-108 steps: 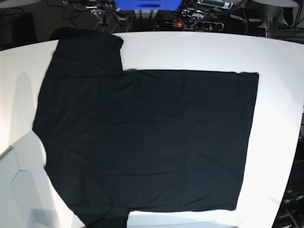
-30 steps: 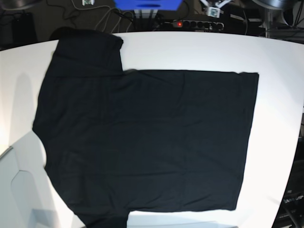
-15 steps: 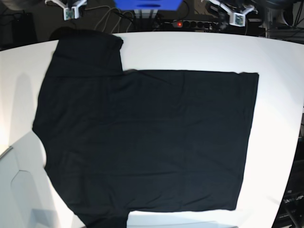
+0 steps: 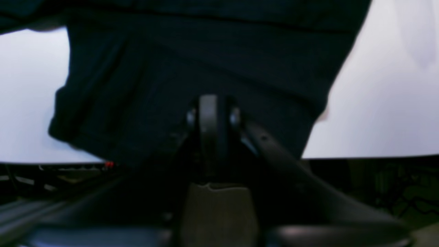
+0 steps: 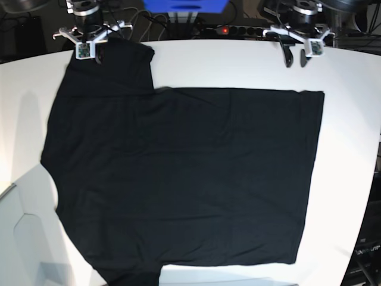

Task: Fold the T-shirt properly
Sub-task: 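Lower both grippers toward the shoulder corners of the black T-shirt, then grasp the shirt's shoulder corners with both grippers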

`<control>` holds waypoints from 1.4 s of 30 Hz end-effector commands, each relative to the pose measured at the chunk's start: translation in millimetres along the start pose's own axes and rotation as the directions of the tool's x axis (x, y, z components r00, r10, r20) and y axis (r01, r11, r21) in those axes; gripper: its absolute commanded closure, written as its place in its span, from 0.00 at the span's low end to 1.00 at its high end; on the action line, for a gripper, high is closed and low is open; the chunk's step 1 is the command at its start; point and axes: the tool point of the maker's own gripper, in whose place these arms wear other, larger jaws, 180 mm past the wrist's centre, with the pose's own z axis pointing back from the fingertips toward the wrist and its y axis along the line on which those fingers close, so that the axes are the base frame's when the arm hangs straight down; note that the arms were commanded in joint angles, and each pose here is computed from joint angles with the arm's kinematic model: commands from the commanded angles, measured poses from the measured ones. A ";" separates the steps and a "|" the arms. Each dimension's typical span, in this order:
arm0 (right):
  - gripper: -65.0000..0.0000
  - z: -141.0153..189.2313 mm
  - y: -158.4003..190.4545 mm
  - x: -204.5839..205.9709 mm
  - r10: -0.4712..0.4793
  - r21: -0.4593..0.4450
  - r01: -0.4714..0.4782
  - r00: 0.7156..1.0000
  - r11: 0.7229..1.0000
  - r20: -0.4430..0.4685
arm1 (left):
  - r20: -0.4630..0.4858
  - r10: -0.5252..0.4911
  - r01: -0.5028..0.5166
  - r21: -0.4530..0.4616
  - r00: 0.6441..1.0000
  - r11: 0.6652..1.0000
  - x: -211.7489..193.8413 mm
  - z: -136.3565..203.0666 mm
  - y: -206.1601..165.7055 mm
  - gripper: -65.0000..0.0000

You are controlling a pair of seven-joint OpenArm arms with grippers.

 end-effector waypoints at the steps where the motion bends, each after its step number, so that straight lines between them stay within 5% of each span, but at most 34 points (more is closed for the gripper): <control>1: 0.81 1.0 -2.5 11.1 0.002 -0.007 -0.001 0.999 1.000 0.039 | 0.051 -0.006 0.005 0.016 0.999 1.000 14.0 0.3 5.5 0.58; 6: 0.60 -7.7 -17.2 28.3 0.014 -0.045 -0.010 0.996 0.999 0.090 | 0.133 -0.016 0.004 0.083 0.991 0.997 40.4 -10.8 27.6 0.56; 10: 0.54 -14.4 -20.1 41.6 0.037 -0.024 -0.034 0.991 0.999 0.126 | 0.190 0.026 -0.046 0.098 0.981 0.994 57.5 -19.7 36.1 0.55; 17: 0.54 -26.1 -34.2 49.3 0.032 -0.033 -0.029 0.994 0.999 0.100 | 0.185 0.180 -0.207 0.140 0.966 0.968 62.0 -37.3 67.3 0.50; 42: 0.54 -25.8 -31.2 43.5 0.043 -0.008 -0.043 0.996 0.999 0.079 | 0.125 0.327 -0.347 0.207 0.937 0.915 17.5 -90.6 108.7 0.50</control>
